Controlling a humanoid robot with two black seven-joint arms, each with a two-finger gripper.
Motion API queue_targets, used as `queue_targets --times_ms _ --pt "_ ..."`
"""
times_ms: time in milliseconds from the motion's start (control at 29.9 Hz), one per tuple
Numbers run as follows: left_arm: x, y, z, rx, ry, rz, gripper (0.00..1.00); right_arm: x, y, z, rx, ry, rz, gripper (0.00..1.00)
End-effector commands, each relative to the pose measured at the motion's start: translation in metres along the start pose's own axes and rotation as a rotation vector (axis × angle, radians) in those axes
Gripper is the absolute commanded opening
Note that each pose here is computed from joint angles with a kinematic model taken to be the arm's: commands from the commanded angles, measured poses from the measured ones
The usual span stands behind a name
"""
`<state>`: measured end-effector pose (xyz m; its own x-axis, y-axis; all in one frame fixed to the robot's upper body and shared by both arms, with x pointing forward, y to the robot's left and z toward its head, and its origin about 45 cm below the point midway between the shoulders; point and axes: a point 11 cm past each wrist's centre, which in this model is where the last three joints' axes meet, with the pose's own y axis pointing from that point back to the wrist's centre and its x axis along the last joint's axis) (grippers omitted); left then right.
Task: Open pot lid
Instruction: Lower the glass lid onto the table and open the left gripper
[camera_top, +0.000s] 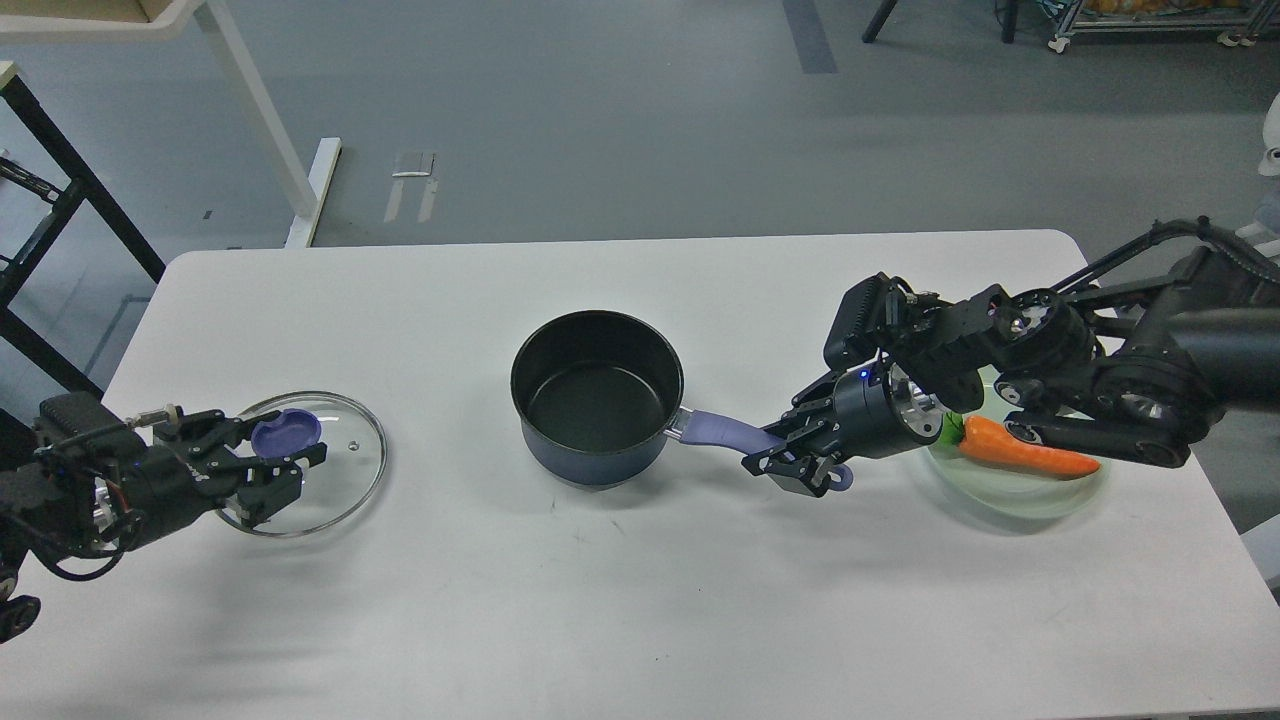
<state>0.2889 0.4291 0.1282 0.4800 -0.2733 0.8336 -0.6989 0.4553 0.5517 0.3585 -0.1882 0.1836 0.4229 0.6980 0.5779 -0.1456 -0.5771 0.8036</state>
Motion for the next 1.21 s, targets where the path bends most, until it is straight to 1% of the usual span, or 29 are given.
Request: queue_targets --times_ms 0,167,234,301,368,469,502,569,603,736,904,1004,1071,1172 --pt "-0.004 0.001 -0.001 0.007 0.003 -0.009 0.60 0.000 0.000 0.000 0.000 0.000 0.000 0.29" --pt "-0.007 0.002 -0.001 0.007 0.007 -0.016 0.60 0.000 0.000 0.000 0.000 0.000 0.000 0.29" --pt "-0.007 0.003 -0.002 0.010 0.006 -0.017 0.62 0.000 0.000 0.000 0.000 0.000 0.000 0.29" --pt "-0.008 0.003 -0.003 0.014 0.005 -0.018 0.68 0.000 0.000 0.000 0.000 0.000 0.000 0.29" --pt "-0.008 0.002 -0.002 0.012 0.009 -0.016 0.79 0.000 0.000 0.000 0.000 0.000 0.000 0.29" --pt "-0.008 0.001 -0.001 0.011 0.015 -0.012 0.82 0.000 0.000 0.000 0.002 0.001 0.000 0.29" --pt "-0.008 0.001 -0.001 0.011 0.015 -0.012 0.85 0.001 -0.001 -0.001 0.003 0.002 0.000 0.29" --pt "-0.008 0.001 -0.001 0.011 0.017 -0.014 0.95 0.001 -0.001 -0.001 0.003 0.002 0.000 0.29" --pt "-0.008 0.001 -0.001 0.011 0.018 -0.016 0.97 0.001 -0.001 -0.001 0.003 0.002 0.000 0.29" --pt "-0.006 0.003 -0.002 0.015 0.023 -0.013 0.99 0.001 -0.001 -0.001 0.003 0.002 0.000 0.29" --pt "0.027 0.010 -0.012 0.056 0.106 0.088 0.99 0.000 0.000 0.000 0.002 0.001 0.000 0.32" --pt "0.063 0.005 -0.015 0.043 0.101 0.135 0.99 0.001 -0.002 -0.002 0.005 0.004 0.000 0.40" --pt "0.074 0.003 -0.018 0.041 0.100 0.130 0.99 0.002 -0.002 -0.002 0.006 0.003 0.001 0.55" --pt "0.087 0.000 -0.019 0.036 0.088 0.142 0.99 0.003 -0.001 -0.002 0.006 0.006 0.002 0.67"
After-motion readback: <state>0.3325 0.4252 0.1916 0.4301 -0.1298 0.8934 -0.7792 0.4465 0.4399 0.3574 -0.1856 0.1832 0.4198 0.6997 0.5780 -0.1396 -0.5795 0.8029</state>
